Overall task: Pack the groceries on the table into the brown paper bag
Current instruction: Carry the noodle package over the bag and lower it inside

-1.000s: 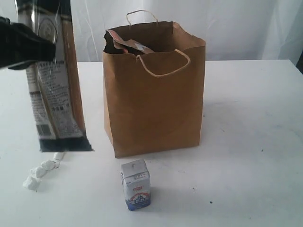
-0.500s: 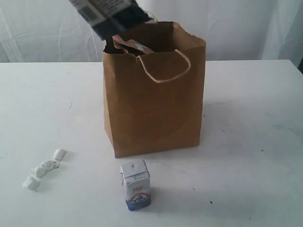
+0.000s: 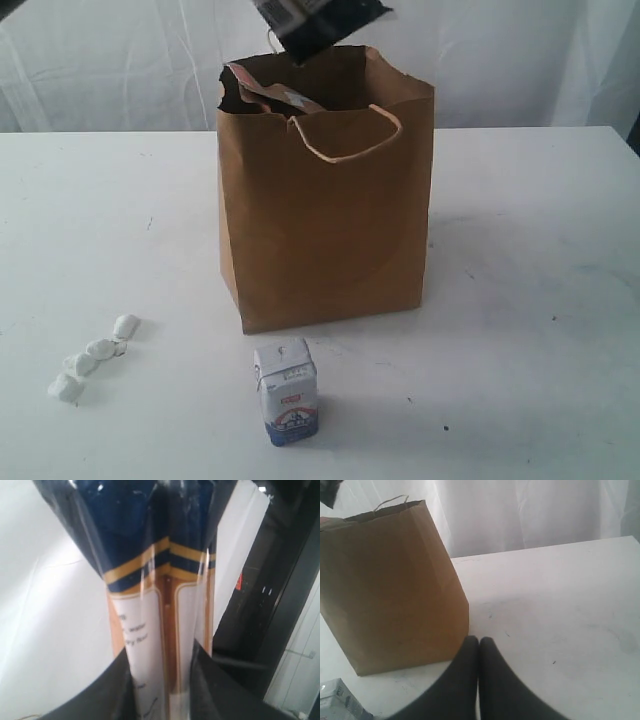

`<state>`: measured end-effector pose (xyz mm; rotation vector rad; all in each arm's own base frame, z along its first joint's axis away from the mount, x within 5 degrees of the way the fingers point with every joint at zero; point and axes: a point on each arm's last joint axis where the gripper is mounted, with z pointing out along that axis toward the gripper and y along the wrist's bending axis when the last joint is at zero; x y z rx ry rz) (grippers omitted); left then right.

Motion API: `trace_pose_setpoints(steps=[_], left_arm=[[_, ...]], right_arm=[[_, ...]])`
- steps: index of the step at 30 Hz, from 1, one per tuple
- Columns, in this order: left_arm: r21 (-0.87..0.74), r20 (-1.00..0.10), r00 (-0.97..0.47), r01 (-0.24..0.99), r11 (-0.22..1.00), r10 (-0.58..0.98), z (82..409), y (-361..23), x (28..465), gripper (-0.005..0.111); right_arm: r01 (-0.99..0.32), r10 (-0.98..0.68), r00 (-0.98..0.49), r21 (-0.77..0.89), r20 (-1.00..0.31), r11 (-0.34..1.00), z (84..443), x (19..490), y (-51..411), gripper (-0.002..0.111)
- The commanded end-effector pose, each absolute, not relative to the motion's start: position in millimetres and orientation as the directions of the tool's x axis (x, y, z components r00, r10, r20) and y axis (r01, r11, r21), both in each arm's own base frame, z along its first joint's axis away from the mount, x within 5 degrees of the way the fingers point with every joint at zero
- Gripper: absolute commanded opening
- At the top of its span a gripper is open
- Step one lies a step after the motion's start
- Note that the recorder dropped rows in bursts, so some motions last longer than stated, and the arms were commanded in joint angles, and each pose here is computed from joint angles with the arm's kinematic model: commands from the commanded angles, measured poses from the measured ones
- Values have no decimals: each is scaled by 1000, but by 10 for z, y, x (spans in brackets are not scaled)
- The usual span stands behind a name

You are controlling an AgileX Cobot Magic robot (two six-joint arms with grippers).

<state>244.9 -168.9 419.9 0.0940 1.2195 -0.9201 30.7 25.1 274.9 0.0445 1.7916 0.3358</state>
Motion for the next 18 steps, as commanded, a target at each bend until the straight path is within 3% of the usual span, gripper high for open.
trace_pose_setpoints(steps=[1,9,18], left_arm=[[-281,-825,166,709,647,-540,4365,-1809,2512,0],[-223,-848,202,702,676,-490,4343,-1964,2717,0],[-248,-871,139,703,666,-472,4125,-2103,2894,0]], right_arm=[[-149,212,-256,256,-943,955,2729,304,257,0],[-149,212,-256,256,-943,955,2729,304,257,0],[-149,211,-256,254,-943,956,2729,304,256,0]])
